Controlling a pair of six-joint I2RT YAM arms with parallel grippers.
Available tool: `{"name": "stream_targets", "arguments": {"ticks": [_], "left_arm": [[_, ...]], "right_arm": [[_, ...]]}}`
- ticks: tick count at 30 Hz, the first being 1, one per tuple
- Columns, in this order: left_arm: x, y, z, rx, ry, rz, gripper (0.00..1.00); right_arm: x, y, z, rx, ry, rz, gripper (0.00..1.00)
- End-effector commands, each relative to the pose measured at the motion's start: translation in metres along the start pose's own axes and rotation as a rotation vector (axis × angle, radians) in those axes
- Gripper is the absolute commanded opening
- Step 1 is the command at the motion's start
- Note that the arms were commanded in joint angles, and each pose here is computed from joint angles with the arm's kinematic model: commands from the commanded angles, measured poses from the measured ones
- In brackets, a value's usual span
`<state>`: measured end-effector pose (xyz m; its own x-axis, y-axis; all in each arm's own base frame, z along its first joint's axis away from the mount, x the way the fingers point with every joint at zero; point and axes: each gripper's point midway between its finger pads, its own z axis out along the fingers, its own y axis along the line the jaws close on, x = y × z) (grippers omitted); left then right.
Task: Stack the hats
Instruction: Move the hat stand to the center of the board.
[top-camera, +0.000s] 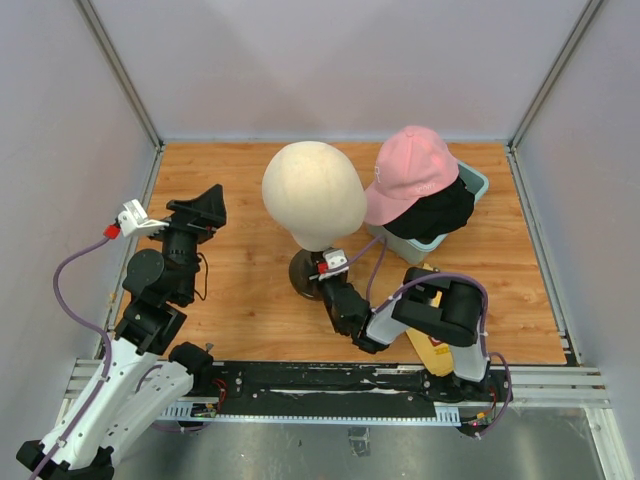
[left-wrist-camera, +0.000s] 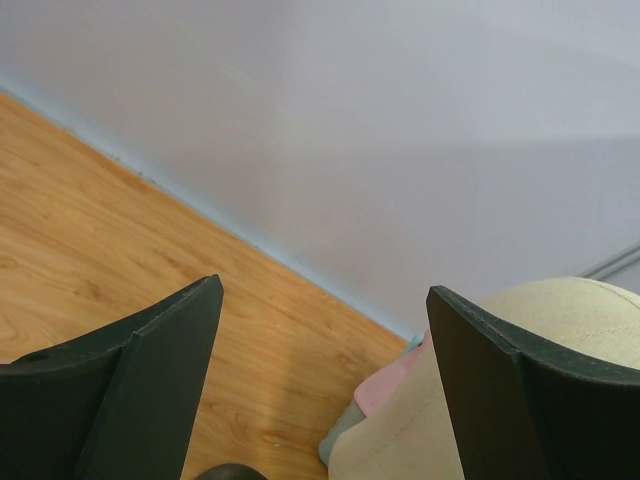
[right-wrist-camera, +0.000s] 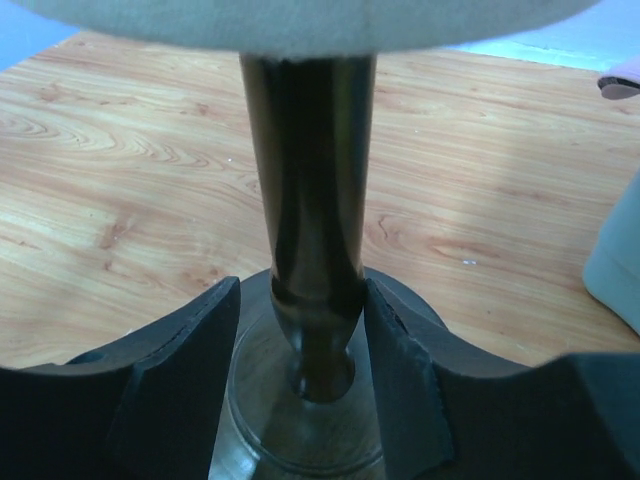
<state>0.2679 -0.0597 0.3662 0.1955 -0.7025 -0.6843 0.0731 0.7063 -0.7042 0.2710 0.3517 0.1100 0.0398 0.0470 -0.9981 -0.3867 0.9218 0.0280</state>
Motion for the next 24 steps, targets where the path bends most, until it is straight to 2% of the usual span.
{"name": "stream_targets", "arguments": {"ticks": [1,8,24], "left_arm": [[-0.014,0.004,0.000,-0.021,-0.060,0.024,0.89],[-0.022,0.007,-0.001,-0.047,-0.087,0.054,0.92],[-0.052,0.009,-0.011,-0.081,-0.145,0.118,0.96]], "right_arm": [[-0.011,0.011,0.017,-0.021,-0.040,0.060,0.51],[-0.001,0.028,0.035,-0.034,-0.021,0.075,0.35],[0.010,0.075,0.099,0.002,0.006,0.164,0.31]]}}
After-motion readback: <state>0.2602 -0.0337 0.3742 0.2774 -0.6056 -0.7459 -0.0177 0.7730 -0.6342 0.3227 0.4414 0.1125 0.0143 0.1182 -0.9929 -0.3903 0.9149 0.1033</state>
